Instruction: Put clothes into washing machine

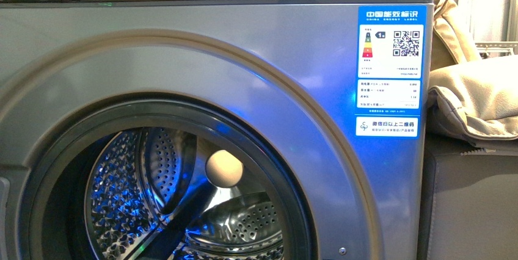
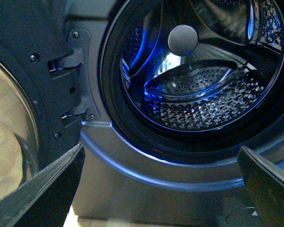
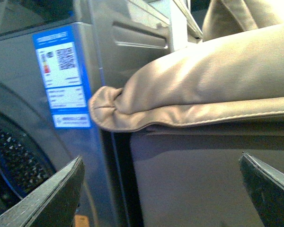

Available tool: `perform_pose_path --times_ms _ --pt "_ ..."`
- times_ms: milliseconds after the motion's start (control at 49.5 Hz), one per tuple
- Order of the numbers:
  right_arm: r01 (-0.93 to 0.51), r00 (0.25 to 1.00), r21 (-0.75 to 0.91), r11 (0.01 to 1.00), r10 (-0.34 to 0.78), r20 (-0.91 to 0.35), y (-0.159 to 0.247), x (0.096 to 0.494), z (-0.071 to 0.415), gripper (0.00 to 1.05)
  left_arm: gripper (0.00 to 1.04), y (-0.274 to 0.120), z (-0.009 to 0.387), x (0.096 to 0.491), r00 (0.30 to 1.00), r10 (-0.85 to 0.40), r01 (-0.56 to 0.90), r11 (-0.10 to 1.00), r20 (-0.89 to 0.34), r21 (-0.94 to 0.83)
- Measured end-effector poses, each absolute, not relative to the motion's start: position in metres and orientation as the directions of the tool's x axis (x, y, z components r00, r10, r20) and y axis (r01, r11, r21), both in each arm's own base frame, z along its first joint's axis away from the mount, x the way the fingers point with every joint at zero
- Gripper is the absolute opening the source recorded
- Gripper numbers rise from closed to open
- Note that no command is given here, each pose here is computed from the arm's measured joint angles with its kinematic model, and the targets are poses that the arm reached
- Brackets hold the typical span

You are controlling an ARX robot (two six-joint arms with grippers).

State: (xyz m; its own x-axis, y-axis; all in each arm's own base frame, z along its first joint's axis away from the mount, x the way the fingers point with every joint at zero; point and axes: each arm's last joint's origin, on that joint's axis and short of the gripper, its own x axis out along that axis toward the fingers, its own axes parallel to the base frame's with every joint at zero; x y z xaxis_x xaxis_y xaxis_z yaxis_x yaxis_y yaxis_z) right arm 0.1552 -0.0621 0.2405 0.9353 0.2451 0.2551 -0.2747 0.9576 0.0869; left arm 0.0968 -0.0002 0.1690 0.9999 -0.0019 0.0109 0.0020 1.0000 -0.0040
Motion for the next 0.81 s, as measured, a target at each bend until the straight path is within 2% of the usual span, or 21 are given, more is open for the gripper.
perform_pose_path --times_ms 141,222,303,444,808 --pt "-0.223 0.968 0.178 0.958 0.197 0.152 -0.095 0.181 0.268 0.97 0.98 0.0 0.169 0.097 1.0 -0.002 0.002 1.0 0.011 -0.004" --pt "-0.173 0.984 0.276 0.945 0.179 0.002 -0.122 0.202 0.276 0.97 0.98 0.0 0.169 0.097 1.0 -0.002 0.002 1.0 0.011 -0.004" --pt "-0.077 0.975 0.326 0.942 0.139 -0.173 -0.153 0.221 0.269 0.97 0.98 0.0 0.169 0.097 1.0 -0.002 0.002 1.0 0.011 -0.004" --pt "0.07 0.938 0.289 0.955 0.036 -0.345 -0.189 0.232 0.244 0.97 0.98 0.0 0.169 0.097 1.0 -0.002 0.002 1.0 0.011 -0.004" --pt "0.224 0.834 0.191 0.956 -0.086 -0.545 -0.233 0.223 0.159 0.97 0.98 0.0 0.169 0.097 1.0 -0.002 0.002 1.0 0.011 -0.004"
